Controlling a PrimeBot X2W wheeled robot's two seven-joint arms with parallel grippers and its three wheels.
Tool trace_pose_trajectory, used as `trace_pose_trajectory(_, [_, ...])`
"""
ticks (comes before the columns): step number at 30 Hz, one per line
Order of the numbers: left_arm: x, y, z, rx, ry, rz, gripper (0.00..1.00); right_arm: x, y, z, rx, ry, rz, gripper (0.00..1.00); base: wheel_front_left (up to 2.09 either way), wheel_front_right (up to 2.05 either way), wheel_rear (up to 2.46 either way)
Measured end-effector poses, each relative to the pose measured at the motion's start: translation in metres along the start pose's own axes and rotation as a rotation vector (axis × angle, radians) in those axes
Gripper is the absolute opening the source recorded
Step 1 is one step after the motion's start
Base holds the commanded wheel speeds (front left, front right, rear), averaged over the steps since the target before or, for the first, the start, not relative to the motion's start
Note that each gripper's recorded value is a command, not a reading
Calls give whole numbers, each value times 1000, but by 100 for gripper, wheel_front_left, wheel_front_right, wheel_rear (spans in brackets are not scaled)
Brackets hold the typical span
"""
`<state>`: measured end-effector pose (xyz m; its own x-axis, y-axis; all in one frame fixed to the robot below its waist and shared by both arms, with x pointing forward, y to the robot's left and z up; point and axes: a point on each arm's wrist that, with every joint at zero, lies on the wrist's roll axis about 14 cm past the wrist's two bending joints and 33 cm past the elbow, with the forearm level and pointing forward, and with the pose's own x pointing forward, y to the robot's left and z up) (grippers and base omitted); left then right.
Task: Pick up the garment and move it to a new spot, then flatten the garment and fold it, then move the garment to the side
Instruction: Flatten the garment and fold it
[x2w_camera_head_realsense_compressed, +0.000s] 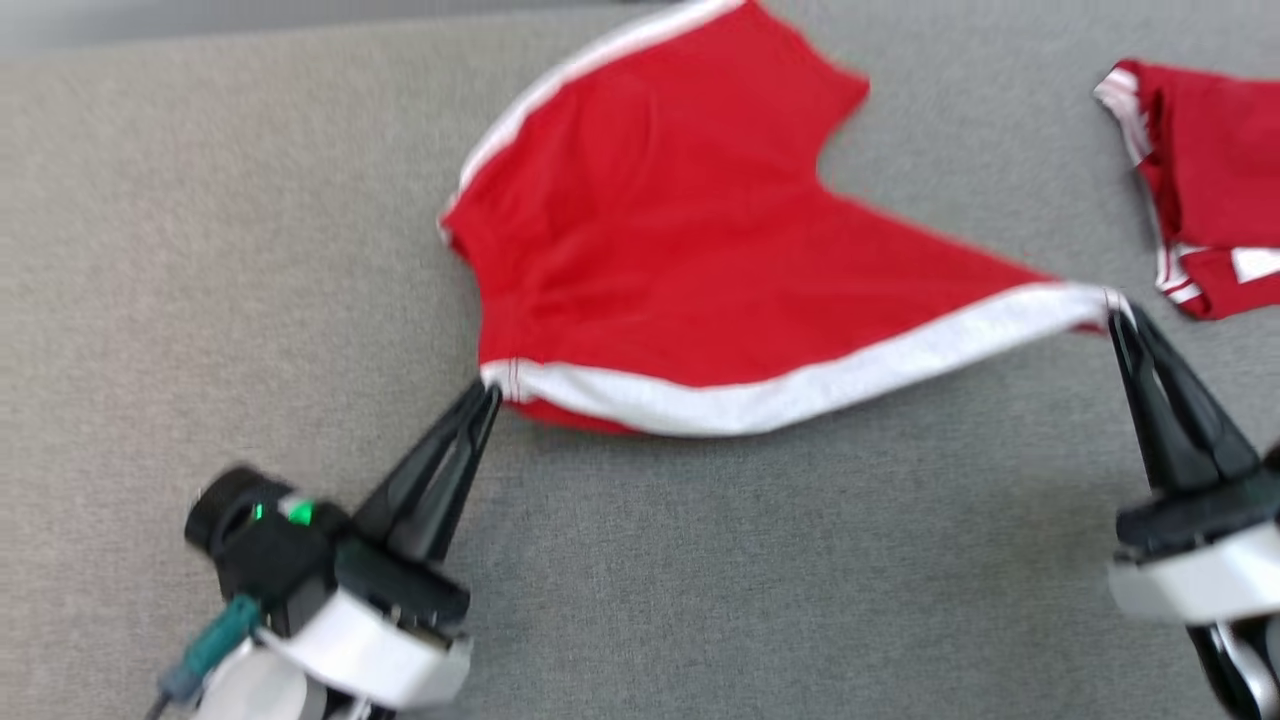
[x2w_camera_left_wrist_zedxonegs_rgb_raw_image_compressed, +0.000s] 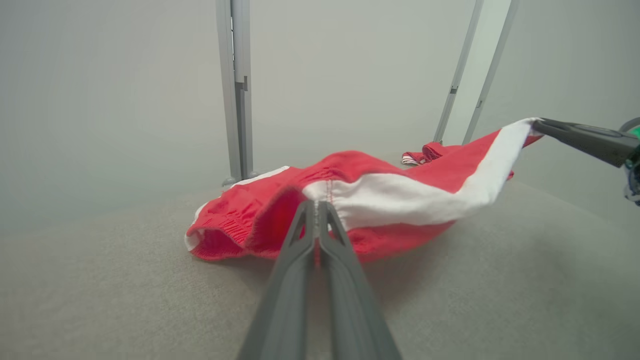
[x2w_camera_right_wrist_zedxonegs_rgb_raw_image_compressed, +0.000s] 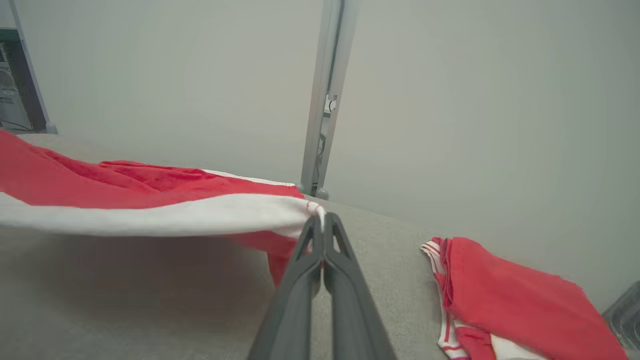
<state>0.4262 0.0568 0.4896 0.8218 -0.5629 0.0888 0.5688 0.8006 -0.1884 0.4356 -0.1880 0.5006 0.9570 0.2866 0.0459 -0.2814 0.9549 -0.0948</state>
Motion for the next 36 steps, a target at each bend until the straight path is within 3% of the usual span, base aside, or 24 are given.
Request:
trace_pose_trajectory(8, [-43,-24,8,0,12,8,0,-57,-1,4,-5,35,-50,0,0,0,0])
trace_pose_trajectory(14, [-46,-42,-7,-83,57,-35,0,-59,-4,-14,-37,97,-39,0,0,0,0])
trace_pose_trajectory(20, [-8,-34,-5,-199,12,-20,0,-7,-5,-37,-82,156,38,0,0,0,0])
trace_pose_trajectory(27, [23,7,-4,-289,-37,96,0,70,-15,-46,-126,169,88,0,0,0,0])
trace_pose_trajectory(36, [36,45,-17,-428,-61,232,0,153,1,-64,-168,188,181,0,0,0,0])
